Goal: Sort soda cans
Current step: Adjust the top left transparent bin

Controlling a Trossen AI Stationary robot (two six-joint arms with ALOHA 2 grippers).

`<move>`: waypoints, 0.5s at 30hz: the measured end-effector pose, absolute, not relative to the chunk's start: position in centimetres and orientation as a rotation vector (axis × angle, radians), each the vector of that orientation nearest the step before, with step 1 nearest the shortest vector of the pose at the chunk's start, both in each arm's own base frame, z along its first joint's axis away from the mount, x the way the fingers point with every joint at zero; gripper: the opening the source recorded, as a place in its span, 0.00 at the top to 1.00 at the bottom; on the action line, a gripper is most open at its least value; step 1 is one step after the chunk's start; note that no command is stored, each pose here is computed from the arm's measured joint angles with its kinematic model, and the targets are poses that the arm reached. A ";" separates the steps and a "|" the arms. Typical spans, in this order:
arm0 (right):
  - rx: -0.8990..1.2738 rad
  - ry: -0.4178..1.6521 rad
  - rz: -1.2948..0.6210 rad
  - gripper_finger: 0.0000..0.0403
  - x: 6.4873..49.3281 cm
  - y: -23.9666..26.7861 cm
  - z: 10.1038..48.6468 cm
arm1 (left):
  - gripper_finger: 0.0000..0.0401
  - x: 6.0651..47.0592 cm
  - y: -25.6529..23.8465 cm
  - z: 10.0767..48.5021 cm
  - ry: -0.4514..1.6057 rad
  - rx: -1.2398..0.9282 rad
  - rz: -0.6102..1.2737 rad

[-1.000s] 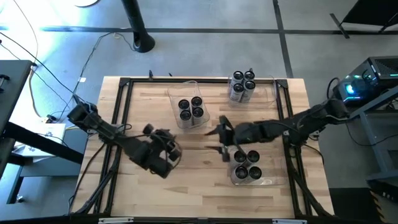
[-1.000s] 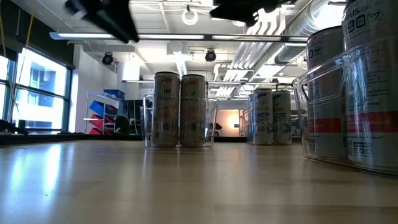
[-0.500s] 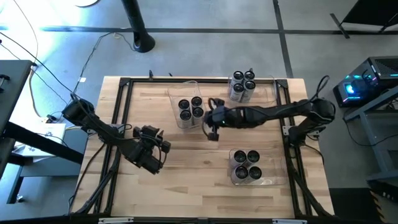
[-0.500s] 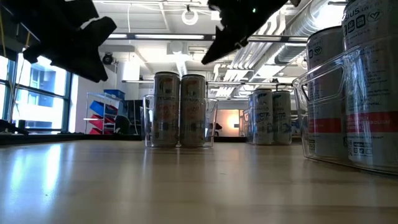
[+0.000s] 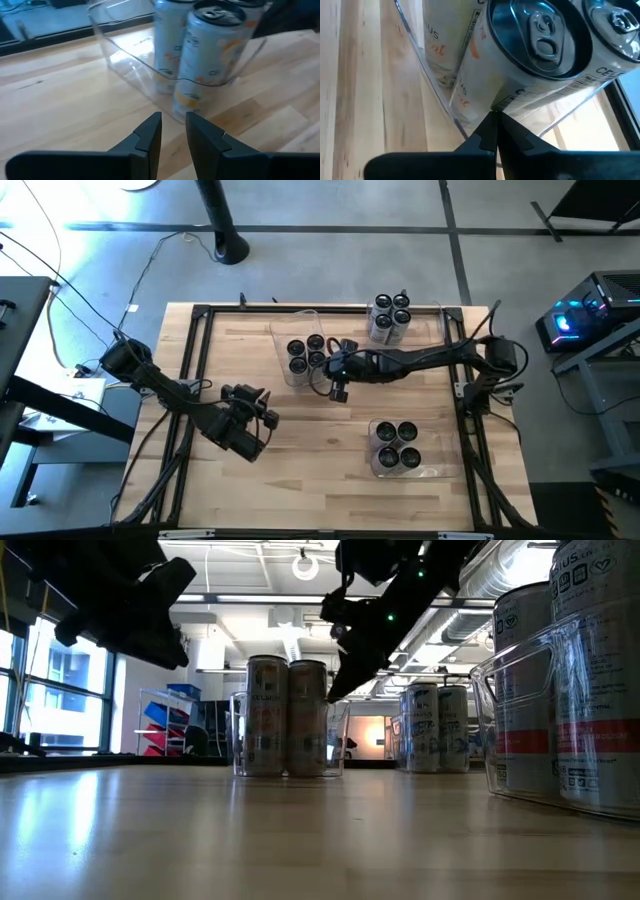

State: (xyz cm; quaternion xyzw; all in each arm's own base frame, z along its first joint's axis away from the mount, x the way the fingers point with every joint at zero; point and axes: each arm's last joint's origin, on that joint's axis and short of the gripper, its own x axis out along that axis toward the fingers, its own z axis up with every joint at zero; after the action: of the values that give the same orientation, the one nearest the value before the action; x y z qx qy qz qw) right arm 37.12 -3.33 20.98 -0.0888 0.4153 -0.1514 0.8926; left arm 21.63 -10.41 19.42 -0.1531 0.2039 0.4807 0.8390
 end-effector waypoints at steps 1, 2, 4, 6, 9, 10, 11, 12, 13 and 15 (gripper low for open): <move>-0.183 0.861 -0.312 1.00 37.1 -3.3 21.0 | 0.80 21.8 -10.5 19.4 0.433 -0.320 1.007; -0.181 0.858 -0.305 1.00 37.1 -3.3 21.1 | 0.80 21.9 -10.6 19.4 0.434 -0.318 0.998; -0.171 0.848 -0.285 1.00 37.0 -3.2 21.4 | 0.80 22.0 -10.7 19.4 0.436 -0.312 0.985; -0.173 0.830 -0.284 1.00 36.8 -3.0 22.0 | 0.80 22.1 -10.6 19.4 0.439 -0.306 0.983; -0.173 0.835 -0.285 1.00 36.2 -2.9 22.9 | 0.80 22.1 -10.6 19.4 0.440 -0.304 0.984; -0.172 0.850 -0.290 1.00 35.9 -2.9 23.1 | 0.80 22.1 -10.6 19.4 0.440 -0.304 0.984; -0.168 0.864 -0.305 1.00 35.6 -2.9 23.2 | 0.80 22.1 -10.6 19.4 0.440 -0.304 0.984; -0.166 0.881 -0.330 1.00 35.3 -3.0 23.3 | 0.80 22.1 -10.6 19.4 0.440 -0.305 0.984; -0.164 0.895 -0.357 1.00 35.1 -3.0 23.3 | 0.80 22.1 -10.6 19.4 0.440 -0.305 0.984; -0.157 0.929 -0.405 1.00 34.7 -3.3 23.2 | 0.80 22.2 -10.6 19.4 0.438 -0.314 0.981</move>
State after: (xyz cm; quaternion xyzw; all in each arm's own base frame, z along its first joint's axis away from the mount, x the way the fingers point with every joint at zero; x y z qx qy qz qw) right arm 34.67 -3.35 23.18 -0.0752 0.4442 -0.1937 0.8715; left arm 22.18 -10.64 19.42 -0.1488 0.2077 0.4653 0.8475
